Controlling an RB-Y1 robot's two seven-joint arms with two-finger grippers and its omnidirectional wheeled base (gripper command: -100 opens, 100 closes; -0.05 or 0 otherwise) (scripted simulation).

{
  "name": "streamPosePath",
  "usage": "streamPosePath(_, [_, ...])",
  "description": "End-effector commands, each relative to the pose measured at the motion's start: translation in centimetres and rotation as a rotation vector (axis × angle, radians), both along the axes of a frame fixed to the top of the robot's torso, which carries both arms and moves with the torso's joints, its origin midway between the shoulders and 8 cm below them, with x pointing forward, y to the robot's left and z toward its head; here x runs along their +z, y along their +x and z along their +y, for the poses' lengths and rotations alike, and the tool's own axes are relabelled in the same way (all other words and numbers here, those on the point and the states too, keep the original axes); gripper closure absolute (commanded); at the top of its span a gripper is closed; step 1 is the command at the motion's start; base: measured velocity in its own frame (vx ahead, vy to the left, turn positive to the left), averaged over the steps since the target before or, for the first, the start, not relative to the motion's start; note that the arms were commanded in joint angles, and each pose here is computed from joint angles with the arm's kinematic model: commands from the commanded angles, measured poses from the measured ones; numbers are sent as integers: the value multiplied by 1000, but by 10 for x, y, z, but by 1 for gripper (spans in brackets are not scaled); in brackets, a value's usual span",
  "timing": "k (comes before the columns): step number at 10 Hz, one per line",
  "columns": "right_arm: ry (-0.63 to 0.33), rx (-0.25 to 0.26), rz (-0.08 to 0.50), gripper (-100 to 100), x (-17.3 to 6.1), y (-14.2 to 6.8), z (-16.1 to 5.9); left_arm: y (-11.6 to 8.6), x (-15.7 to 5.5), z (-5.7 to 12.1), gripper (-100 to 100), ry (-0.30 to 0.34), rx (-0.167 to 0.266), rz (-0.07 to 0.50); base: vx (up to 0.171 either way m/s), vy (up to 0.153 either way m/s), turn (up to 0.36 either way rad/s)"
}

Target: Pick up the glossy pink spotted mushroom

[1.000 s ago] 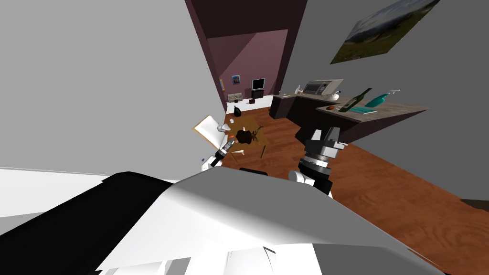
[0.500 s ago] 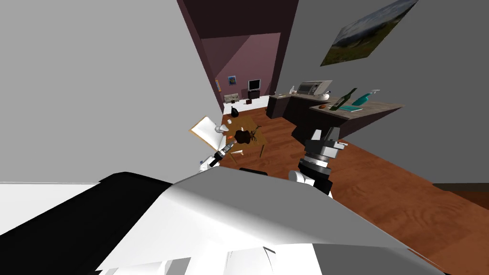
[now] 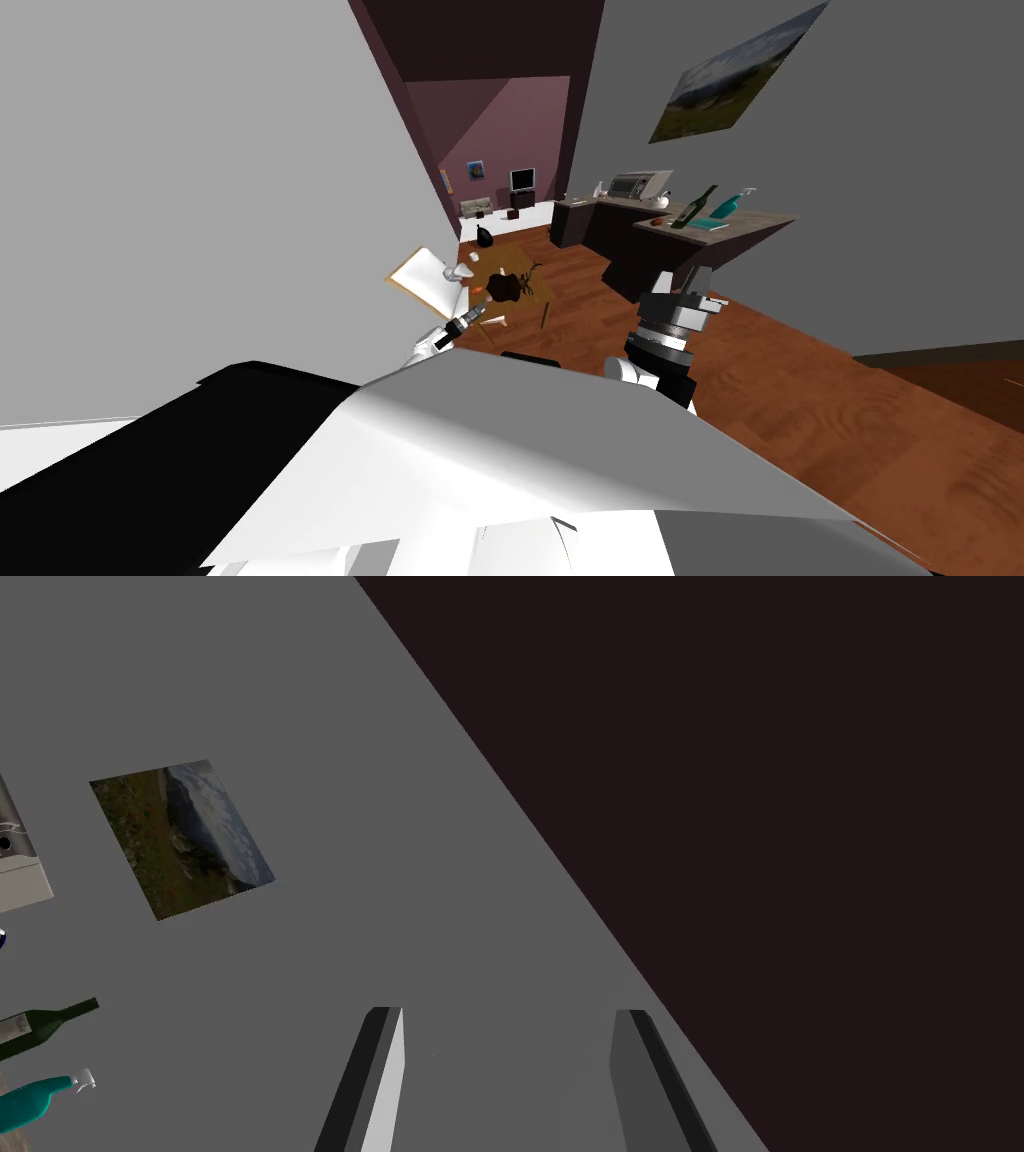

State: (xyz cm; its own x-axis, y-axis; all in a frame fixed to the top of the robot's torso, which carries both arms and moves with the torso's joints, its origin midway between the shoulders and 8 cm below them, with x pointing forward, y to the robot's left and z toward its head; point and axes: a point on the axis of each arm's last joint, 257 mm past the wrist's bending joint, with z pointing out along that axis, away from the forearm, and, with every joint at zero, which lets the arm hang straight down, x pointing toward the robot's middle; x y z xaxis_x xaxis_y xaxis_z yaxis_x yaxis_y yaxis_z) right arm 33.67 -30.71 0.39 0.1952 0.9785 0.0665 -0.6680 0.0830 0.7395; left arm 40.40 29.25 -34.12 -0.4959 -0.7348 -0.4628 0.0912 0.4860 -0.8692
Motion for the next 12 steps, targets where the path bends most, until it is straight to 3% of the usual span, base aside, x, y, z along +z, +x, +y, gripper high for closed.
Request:
streamPosePath(1, [0, 0, 0, 0, 0, 0, 0, -6, -15, 7, -100, 12, 4, 38, 8, 18, -87])
streamPosePath(2, [0, 0, 0, 0, 0, 0, 0, -8, -23, 13, -100, 32, -13, 68, 14, 13, -172])
streamPosePath(3, [0, 0, 0, 0, 0, 0, 0, -12, -34, 21, -100, 37, 3, 93, 13, 15, -93])
streamPosePath(5, [0, 0, 0, 0, 0, 0, 0, -20, -57, 42, -100, 78, -8, 173, 25, 17, -228])
streamPosePath(7, [0, 0, 0, 0, 0, 0, 0, -27, -68, 52, -100, 82, 11, 202, 22, 17, -27])
streamPosePath(8, [0, 0, 0, 0, 0, 0, 0, -29, -73, 59, -100, 98, 0, 228, 18, 7, -189])
streamPosePath(12, [0, 0, 0, 0, 0, 0, 0, -49, -104, 96, -100, 136, 33, 343, 34, 15, -131])
